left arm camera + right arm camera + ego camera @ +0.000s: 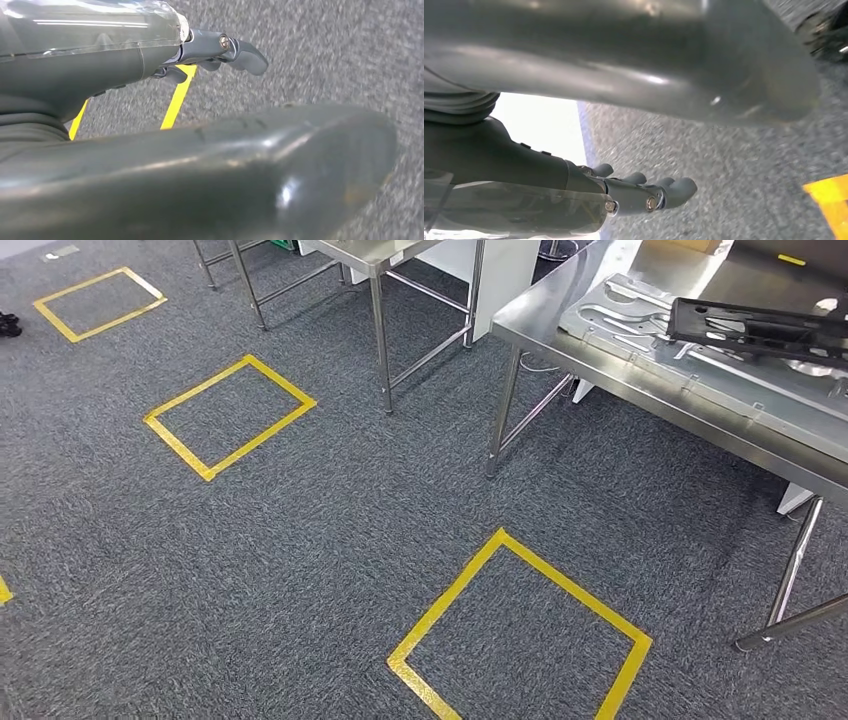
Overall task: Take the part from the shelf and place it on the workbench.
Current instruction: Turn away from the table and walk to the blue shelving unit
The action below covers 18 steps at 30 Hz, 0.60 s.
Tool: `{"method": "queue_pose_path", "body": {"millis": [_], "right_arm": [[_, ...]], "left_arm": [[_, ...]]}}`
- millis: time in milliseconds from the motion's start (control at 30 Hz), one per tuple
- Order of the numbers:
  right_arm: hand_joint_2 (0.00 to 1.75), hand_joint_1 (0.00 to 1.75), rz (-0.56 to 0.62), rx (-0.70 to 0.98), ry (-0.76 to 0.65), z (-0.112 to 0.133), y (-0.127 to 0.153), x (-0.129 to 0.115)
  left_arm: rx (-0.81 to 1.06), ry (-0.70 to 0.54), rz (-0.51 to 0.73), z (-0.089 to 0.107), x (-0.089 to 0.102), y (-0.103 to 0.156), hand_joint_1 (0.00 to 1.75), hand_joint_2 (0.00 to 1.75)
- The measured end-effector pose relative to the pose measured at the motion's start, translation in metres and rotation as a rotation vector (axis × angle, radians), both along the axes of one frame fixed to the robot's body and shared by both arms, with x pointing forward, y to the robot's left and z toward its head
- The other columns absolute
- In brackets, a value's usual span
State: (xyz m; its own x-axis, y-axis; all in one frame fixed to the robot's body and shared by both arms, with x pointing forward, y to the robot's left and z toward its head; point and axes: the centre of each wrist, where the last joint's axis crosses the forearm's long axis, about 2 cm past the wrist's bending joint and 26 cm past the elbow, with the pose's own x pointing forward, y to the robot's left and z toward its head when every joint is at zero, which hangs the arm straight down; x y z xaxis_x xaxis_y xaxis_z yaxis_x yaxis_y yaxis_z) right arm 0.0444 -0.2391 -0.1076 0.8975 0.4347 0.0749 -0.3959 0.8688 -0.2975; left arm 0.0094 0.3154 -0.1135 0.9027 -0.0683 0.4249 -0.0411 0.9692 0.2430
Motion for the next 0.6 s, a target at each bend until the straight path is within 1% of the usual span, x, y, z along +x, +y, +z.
{"method": "queue_pose_path", "body": {"millis": [133, 300, 467, 600], "right_arm": [[0.00, 0.00, -0.036, -0.027, -0.002, 0.000, -0.001, -0.003], [0.00, 0.00, -0.085, -0.058, -0.019, -0.001, -0.006, -0.008], [0.00, 0.00, -0.080, -0.101, -0.032, -0.002, -0.020, -0.008], [0.00, 0.00, -0.052, -0.147, -0.062, -0.002, -0.036, -0.007]], "left_arm": [[-0.022, 0.011, -0.035, 0.000, 0.002, -0.004, 0.00, 0.00], [-0.050, 0.014, -0.064, 0.000, 0.010, -0.018, 0.00, 0.00], [-0.085, -0.012, -0.057, 0.001, 0.019, -0.032, 0.00, 0.00], [-0.093, -0.006, -0.050, 0.001, 0.017, -0.040, 0.00, 0.00]]}}
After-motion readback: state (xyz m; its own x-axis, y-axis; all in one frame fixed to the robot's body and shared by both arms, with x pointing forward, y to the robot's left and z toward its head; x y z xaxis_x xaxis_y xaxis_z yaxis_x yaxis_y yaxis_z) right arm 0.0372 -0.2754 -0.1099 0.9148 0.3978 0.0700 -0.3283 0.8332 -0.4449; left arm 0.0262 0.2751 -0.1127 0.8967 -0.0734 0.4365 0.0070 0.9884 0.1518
